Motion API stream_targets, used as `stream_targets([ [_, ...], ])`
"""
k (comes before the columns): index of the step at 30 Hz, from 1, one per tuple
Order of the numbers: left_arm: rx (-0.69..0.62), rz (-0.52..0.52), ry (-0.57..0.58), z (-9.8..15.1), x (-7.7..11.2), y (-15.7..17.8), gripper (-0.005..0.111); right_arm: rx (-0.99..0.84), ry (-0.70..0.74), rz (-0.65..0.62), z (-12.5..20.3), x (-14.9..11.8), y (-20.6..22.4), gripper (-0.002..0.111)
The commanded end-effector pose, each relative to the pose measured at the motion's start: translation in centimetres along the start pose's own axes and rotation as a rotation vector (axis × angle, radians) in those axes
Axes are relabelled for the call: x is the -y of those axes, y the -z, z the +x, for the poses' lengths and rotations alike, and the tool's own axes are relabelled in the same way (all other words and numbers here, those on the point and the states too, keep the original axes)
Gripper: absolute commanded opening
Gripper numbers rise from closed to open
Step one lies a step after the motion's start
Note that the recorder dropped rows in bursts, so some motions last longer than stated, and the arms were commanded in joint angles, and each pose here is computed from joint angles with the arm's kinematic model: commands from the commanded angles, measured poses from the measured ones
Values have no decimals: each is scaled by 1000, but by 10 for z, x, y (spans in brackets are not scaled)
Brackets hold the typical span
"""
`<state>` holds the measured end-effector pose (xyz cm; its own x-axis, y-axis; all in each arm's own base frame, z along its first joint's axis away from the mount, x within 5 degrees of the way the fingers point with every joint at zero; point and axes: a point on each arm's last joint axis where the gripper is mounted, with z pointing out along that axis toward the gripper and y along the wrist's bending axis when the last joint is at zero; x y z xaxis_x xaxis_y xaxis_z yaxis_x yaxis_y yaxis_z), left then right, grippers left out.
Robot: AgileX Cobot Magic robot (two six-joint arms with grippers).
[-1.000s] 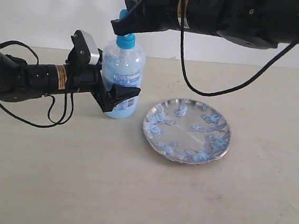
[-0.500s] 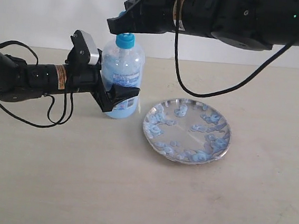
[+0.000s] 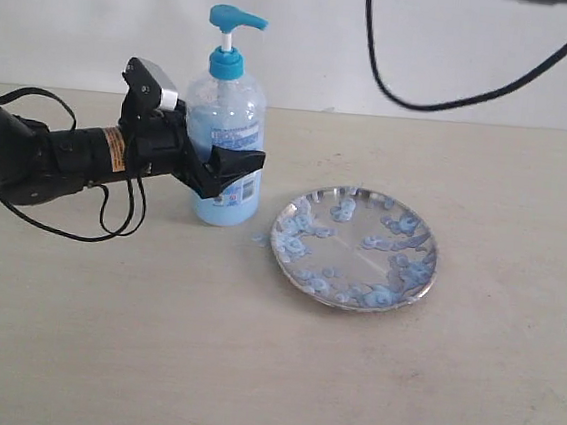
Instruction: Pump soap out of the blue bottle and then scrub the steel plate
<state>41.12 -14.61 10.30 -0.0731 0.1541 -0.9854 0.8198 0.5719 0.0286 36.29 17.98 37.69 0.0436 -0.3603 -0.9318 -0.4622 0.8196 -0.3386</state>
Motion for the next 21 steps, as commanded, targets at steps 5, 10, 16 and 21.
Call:
stream_targets([
  [5, 96, 97, -41, -12, 12, -1, 4, 69, 9, 34, -26, 10, 26, 0],
  [10, 86, 98, -94, -15, 12, -1, 4, -1, 5, 8, -1, 2, 2, 0],
  [16, -48, 121, -222, -11, 16, -5, 4, -100, 8, -28, 36, -12, -28, 0],
  [21, -78, 123, -241, -11, 20, -10, 4, -123, 6, -32, 44, -14, -34, 0],
])
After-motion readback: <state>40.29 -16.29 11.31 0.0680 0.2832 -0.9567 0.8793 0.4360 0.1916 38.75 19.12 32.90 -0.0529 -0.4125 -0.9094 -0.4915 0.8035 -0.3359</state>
